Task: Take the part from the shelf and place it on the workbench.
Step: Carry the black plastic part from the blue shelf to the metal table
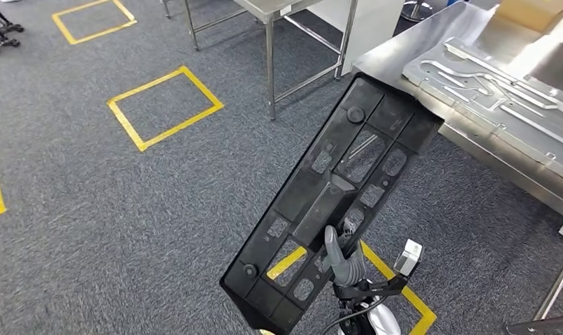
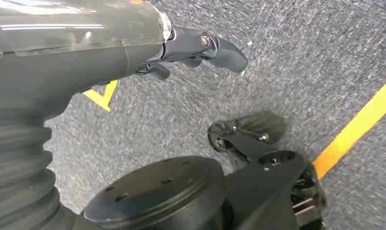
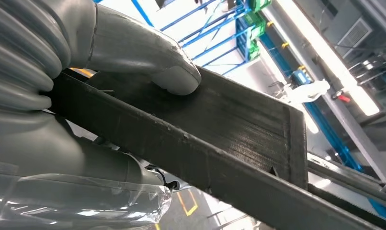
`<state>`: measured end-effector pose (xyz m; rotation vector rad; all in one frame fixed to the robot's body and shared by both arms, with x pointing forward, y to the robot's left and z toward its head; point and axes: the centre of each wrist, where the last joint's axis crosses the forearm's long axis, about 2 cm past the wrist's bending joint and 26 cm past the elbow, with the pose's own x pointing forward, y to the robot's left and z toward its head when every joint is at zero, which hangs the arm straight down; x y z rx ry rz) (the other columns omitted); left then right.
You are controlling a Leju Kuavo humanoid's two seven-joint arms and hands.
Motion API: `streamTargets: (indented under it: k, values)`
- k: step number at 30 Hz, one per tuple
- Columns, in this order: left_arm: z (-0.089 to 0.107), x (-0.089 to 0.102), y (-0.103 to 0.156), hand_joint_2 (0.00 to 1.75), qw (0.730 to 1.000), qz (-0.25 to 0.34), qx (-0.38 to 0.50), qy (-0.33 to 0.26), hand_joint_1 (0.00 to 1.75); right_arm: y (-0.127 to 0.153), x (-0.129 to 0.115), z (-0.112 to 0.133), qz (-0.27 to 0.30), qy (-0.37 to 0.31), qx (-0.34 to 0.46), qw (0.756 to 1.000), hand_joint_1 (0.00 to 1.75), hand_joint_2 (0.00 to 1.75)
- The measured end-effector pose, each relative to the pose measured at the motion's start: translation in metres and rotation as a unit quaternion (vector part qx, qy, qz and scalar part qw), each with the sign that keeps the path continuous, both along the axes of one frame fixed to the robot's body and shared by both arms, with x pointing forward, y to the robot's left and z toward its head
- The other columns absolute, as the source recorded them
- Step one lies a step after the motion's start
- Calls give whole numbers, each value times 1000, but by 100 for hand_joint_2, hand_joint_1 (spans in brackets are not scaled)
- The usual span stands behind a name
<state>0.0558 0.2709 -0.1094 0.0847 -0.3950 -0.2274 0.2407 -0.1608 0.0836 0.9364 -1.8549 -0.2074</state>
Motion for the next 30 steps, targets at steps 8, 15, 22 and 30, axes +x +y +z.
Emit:
streamTargets:
  k: [8, 15, 22, 30]
  values:
    - [0, -2, 0, 175, 1000, -1, 0, 2, 0, -1, 0, -1, 1, 1, -2, 1000, 175, 175]
    - [0, 0, 0, 175, 1000, -1, 0, -1, 0, -1, 2, 0, 1, -1, -2, 1000, 175, 175]
    - [0, -1, 1, 175, 1000, -1, 1, 2, 0, 0, 1, 0, 0, -2, -7, 1000, 175, 175]
    - [-1, -3, 1, 175, 1000, -3, 2, 6, 0, -2, 2, 11, -46, -48, -63, 996, 175, 175]
